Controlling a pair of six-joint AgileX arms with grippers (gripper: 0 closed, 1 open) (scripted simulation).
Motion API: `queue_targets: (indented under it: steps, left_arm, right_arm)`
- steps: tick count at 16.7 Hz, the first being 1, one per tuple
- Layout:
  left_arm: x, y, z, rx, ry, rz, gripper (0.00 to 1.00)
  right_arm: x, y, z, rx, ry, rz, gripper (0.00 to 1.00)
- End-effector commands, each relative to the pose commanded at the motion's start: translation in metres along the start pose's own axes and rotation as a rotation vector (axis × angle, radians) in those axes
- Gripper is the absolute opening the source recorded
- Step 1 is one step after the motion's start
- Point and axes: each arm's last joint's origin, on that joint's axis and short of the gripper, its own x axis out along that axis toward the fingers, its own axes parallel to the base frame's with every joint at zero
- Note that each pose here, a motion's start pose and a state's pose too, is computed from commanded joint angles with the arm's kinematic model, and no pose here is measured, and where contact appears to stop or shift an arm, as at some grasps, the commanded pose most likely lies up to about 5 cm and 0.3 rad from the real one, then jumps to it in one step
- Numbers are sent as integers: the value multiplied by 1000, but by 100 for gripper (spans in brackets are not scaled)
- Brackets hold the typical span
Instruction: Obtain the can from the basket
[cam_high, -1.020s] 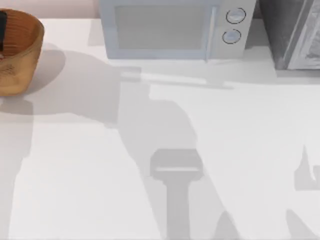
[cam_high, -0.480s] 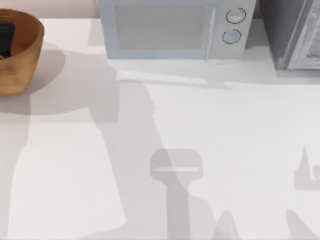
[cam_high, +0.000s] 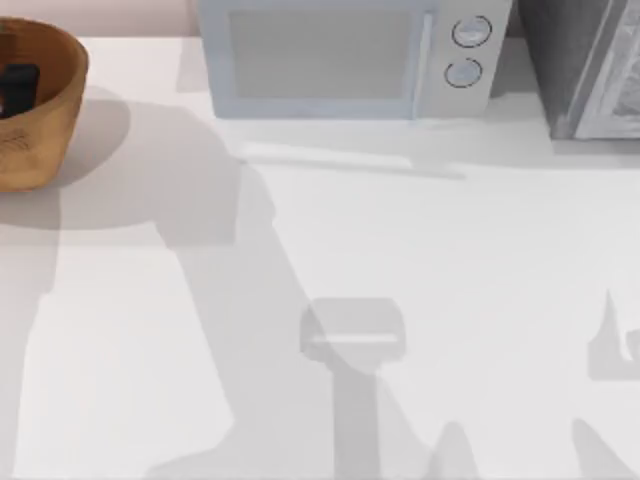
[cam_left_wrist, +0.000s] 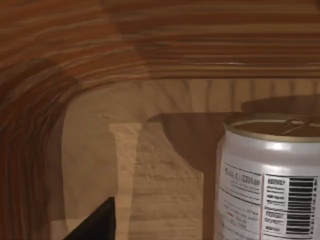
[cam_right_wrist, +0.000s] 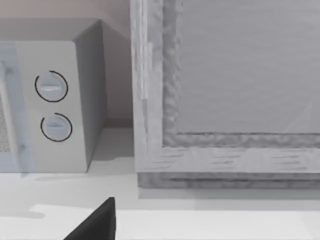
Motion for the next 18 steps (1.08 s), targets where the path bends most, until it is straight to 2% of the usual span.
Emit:
queue_targets:
  steps: [3,7,18]
  left_arm:
    - [24,0,-1,0,3,-1,100]
    - [25,0,-1,0,3,-1,100]
    - [25,0,-1,0,3,-1,17]
  right_arm:
    - [0,0,0,0,0,0,100]
    - [0,0,0,0,0,0,100]
    - [0,0,0,0,0,0,100]
